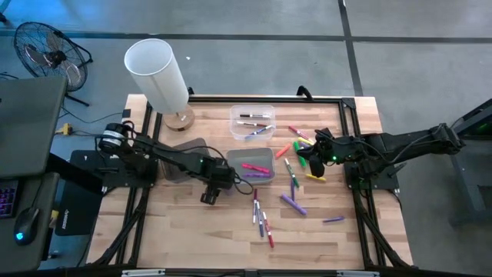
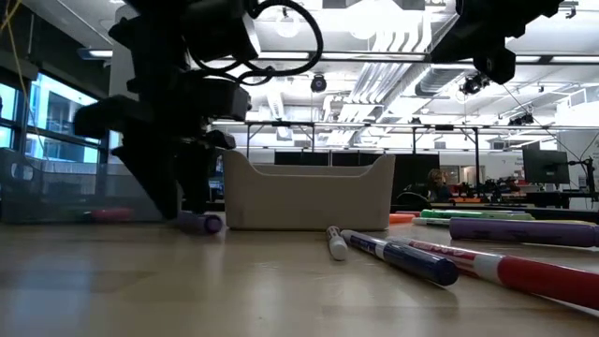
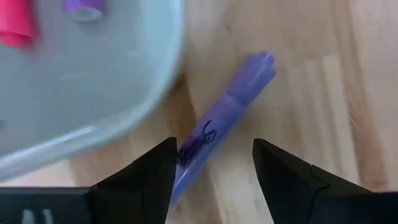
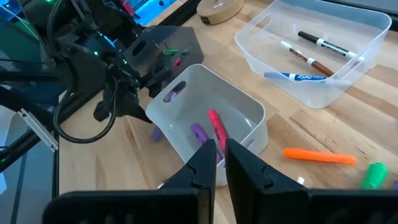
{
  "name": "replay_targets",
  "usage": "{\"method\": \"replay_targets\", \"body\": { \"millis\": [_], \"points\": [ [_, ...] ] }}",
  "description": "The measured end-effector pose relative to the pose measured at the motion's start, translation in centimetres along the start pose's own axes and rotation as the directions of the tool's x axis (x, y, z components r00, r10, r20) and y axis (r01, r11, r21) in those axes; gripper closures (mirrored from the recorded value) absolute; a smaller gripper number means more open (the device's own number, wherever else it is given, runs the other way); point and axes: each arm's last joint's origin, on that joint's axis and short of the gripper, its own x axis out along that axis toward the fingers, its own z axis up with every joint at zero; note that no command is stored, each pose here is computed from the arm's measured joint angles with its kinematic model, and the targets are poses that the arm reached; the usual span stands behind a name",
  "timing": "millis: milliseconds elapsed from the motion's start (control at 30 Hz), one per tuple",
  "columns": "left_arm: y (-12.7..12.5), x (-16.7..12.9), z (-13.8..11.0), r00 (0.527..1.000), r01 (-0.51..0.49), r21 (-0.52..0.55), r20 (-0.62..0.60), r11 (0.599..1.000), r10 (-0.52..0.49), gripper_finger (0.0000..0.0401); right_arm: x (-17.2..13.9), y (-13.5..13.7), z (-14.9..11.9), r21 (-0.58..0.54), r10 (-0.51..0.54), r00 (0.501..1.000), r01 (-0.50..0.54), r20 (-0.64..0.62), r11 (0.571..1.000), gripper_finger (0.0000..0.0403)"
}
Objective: Pick & Place Markers
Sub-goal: Put the purple highlighter pen into the gray bin
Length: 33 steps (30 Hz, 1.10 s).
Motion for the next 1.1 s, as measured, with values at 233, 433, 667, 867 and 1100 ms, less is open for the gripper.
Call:
{"method": "replay_targets", "body": {
  "millis": [233,433,667,867,1100],
  "points": [
    [-1.1,0.0,-0.3,0.997,0.072,-0.005,-0.037,0.997,-0.072,0.0195,0.0,0.0,0.0,-0.026,0.0,1.0,0.0,0.0,1.0,0.038],
    [-3.7,-0.1,-0.4,0.994,0.097,-0.014,-0.055,0.995,-0.097,0.0195,0.0,0.0,0.0,-0.042,0.001,1.0,-0.001,-0.001,0.999,0.038],
    [-7.0,-0.4,-0.7,0.997,0.047,0.07,-0.057,0.996,-0.043,0.0212,0.0,0.0,0.0,-0.067,0.005,1.0,-0.005,-0.005,0.998,0.038],
    [-9.1,1.0,-1.0,0.994,0.045,0.143,-0.103,0.989,-0.03,0.0273,0.0,0.1,-0.1,-0.106,0.029,0.999,-0.032,-0.027,0.994,0.038],
    [-11.1,1.7,-0.4,0.991,0.009,0.052,-0.137,0.999,-0.001,0.0348,0.0,0.2,-0.2,-0.152,0.069,0.996,-0.078,-0.064,0.985,0.038]
  ]
}}
